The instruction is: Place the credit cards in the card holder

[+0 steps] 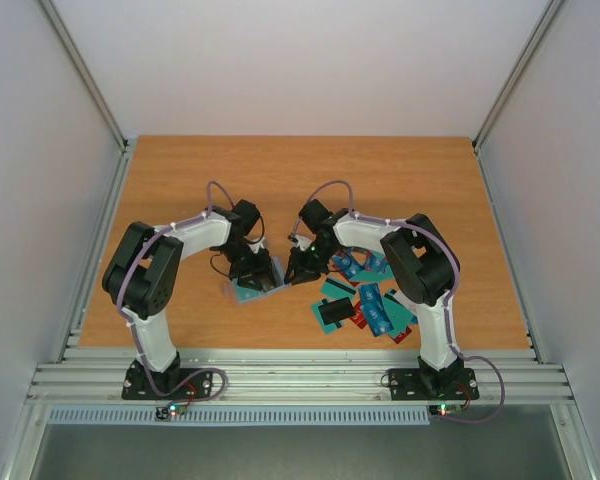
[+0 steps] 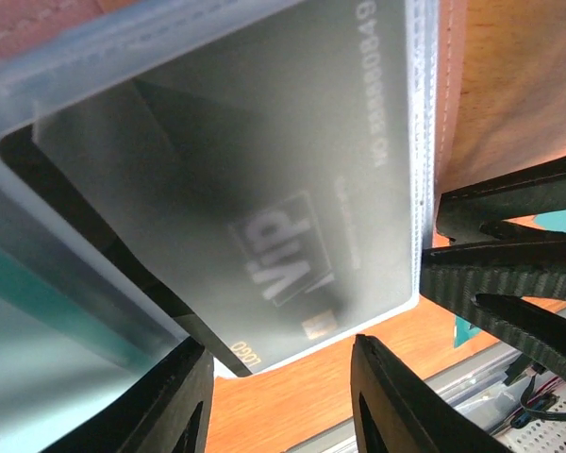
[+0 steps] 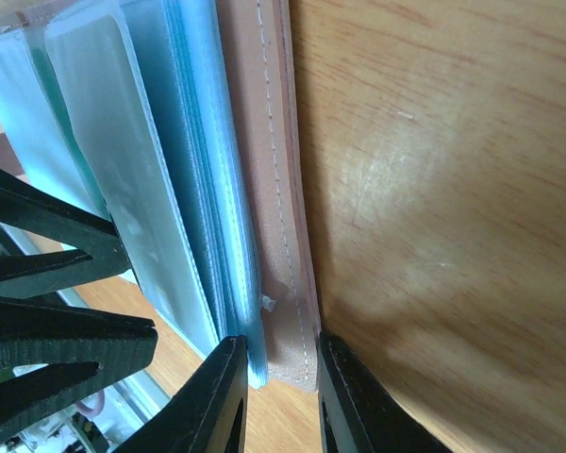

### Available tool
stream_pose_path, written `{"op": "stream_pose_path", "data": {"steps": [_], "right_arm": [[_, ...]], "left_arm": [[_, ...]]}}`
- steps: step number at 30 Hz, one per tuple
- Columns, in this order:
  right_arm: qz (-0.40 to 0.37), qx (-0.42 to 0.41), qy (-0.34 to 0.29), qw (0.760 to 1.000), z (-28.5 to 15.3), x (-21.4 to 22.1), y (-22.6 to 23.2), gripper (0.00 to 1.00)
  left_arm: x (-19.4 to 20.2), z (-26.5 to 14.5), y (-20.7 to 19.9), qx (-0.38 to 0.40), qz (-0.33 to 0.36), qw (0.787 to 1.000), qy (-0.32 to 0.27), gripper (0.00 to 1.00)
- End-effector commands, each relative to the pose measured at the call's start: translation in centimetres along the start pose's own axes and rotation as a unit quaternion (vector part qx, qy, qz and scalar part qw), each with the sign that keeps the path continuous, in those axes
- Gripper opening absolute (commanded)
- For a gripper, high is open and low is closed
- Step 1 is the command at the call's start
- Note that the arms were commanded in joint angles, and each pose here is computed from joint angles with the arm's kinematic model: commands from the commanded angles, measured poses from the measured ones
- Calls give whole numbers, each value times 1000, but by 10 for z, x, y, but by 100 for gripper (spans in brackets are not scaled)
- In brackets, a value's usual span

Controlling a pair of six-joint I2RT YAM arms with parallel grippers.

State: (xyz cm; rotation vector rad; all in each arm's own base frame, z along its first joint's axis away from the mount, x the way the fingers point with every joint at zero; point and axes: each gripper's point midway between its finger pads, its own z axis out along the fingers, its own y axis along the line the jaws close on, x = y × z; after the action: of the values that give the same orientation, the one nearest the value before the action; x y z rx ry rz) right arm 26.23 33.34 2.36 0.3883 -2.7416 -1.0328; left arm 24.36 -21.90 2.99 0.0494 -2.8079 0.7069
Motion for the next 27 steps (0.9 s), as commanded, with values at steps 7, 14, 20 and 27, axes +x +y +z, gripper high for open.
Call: {"op": "stream_pose_path", "data": {"steps": [7,14,20,27], "right_arm": [[-19,53,8,998,-2,6,-9,24],[-36,78,-8,996,-28,5,-5,34],[-47,83,-18,995,-55,9,0,53],[-61,8,-22,998,-66,2,39,60]], "left_arm": [[-1,-22,-20,15,52,998,-33,50],[10,-39,-16,-8,76,996,-44,54],[13,-60,-12,-36,89,993,-70,55],[4,-60,7,-53,72,991,-97,43]]}}
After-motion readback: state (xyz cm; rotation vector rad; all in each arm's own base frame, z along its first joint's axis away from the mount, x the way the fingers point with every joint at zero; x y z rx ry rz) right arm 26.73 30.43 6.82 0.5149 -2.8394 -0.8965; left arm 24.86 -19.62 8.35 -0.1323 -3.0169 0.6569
